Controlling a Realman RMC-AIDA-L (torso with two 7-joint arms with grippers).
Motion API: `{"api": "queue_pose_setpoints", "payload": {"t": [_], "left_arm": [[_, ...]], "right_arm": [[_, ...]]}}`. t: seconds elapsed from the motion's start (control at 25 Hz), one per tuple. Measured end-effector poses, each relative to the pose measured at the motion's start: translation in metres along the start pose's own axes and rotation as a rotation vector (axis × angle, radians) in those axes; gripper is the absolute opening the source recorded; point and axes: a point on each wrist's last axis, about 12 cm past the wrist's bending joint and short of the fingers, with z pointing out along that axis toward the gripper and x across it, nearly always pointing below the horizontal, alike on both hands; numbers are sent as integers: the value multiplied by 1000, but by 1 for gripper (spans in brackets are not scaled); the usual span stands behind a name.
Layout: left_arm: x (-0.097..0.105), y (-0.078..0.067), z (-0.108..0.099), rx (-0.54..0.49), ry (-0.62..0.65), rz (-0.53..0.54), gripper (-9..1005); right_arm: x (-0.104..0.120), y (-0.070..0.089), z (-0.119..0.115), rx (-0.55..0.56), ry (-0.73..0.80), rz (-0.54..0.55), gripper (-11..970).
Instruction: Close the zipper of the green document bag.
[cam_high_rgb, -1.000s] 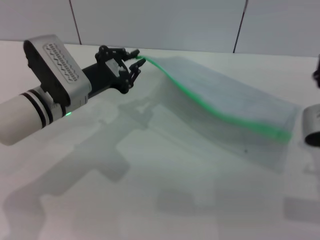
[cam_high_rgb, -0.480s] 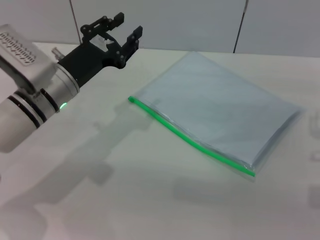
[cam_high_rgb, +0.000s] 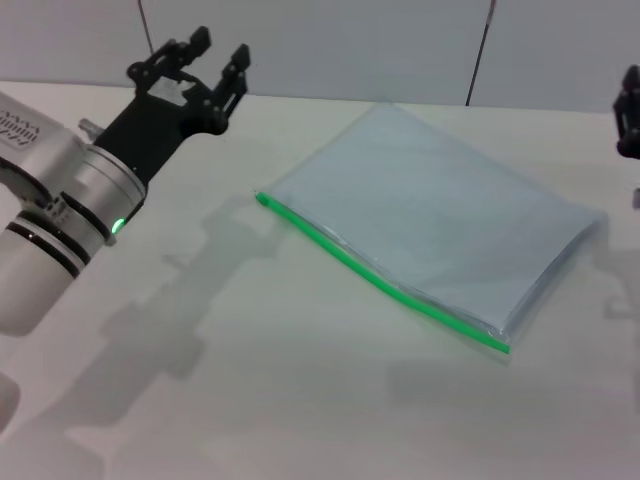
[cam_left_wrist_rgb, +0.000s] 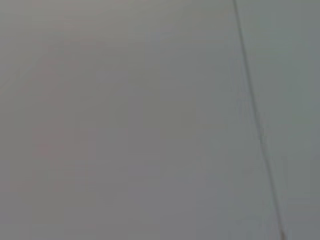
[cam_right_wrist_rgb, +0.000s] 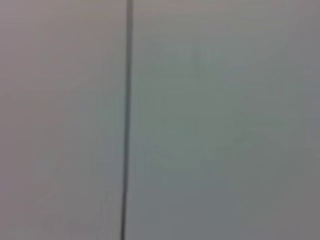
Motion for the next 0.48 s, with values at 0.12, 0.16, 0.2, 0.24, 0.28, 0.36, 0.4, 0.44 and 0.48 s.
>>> {"api": "queue_pose_setpoints", "payload": {"t": [0.12,0.16,0.2,0.24,0.28,0.36,0.4,0.44,0.48], "left_arm": [[3,5,-1,-61,14,-34,496],[4,7,-1,-78,17,-44,496],[4,9,-2,-93,18,-53,496],[5,10,-3,-104,19,-59,496],[5,11,-4,-115,22,-63,496],[6,13,-6,-125,28,-65,496],[7,14,-6,-128,30,-64,496],[7,15,-7,-129,33,-64,496],[8,15,-8,-131,35,-63,496]], "right_arm": [[1,0,3,-11,7,-26,519],[2,-1,4,-13,9,-36,519],[2,-1,4,-13,12,-48,519],[3,-2,5,-14,15,-63,519],[4,-3,6,-16,21,-77,519],[6,-4,12,-28,43,-109,519],[8,-5,14,-34,59,-123,520],[9,-4,16,-40,74,-131,520],[10,-4,18,-43,85,-134,520]]}}
